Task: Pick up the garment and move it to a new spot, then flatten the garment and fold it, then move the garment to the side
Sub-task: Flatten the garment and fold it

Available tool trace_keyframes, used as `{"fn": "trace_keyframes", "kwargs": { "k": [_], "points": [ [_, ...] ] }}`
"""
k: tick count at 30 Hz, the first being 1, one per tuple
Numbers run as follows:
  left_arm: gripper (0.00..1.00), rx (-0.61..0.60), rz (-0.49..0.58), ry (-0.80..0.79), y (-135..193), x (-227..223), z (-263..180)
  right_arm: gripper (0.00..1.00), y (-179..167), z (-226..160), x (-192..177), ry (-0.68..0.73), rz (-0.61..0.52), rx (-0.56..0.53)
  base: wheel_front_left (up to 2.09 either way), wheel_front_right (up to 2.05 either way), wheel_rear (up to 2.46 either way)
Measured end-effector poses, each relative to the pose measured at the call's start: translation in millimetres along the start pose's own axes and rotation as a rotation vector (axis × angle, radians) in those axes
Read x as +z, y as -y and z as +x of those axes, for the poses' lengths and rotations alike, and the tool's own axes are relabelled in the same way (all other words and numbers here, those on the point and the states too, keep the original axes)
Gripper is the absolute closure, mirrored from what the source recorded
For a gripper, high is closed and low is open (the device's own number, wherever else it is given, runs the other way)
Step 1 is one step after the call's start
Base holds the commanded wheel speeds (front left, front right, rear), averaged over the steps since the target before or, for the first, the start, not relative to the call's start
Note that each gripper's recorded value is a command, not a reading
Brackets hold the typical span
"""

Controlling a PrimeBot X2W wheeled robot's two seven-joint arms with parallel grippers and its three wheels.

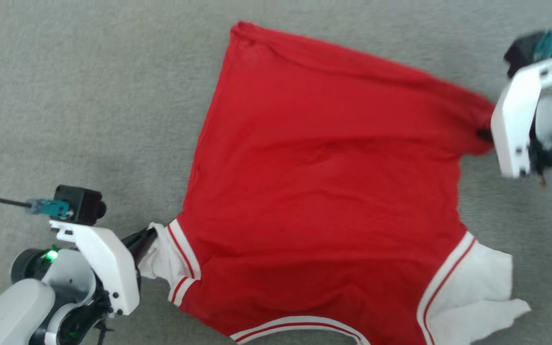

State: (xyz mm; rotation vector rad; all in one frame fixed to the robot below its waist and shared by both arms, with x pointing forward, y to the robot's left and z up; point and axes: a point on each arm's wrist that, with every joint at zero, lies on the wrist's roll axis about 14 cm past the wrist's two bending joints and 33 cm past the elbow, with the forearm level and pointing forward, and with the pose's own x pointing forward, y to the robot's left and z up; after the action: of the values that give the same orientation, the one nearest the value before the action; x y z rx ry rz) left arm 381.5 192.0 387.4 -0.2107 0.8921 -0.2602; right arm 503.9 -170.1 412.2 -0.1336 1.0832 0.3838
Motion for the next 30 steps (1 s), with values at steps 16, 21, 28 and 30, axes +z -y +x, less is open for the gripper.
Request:
{"fn": "trace_keyframes", "kwargs": {
  "k": [16,21,28,30],
  "points": [
    [1.00,-0.031,0.027,0.009,14.7,8.3,-4.7,1.00,-35.4,-56.0,-113.4,-0.137,0.058,0.085,0.00,0.00,0.00],
    [1.00,-0.033,0.021,0.003,14.8,6.2,-3.3,1.00,-52.6,-50.8,-151.3,-0.207,0.150,0.126,0.00,0.00,0.00],
    [1.00,-0.031,0.006,-0.009,12.5,1.0,-0.3,0.64,-57.1,-25.7,-166.2,-0.177,0.194,0.109,0.00,0.00,0.00],
    [1.00,-0.033,0.006,-0.004,13.0,2.1,-0.7,0.00,-56.0,-23.3,-166.0,-0.163,0.192,0.104,0.00,0.00,0.00]
  ]
}}
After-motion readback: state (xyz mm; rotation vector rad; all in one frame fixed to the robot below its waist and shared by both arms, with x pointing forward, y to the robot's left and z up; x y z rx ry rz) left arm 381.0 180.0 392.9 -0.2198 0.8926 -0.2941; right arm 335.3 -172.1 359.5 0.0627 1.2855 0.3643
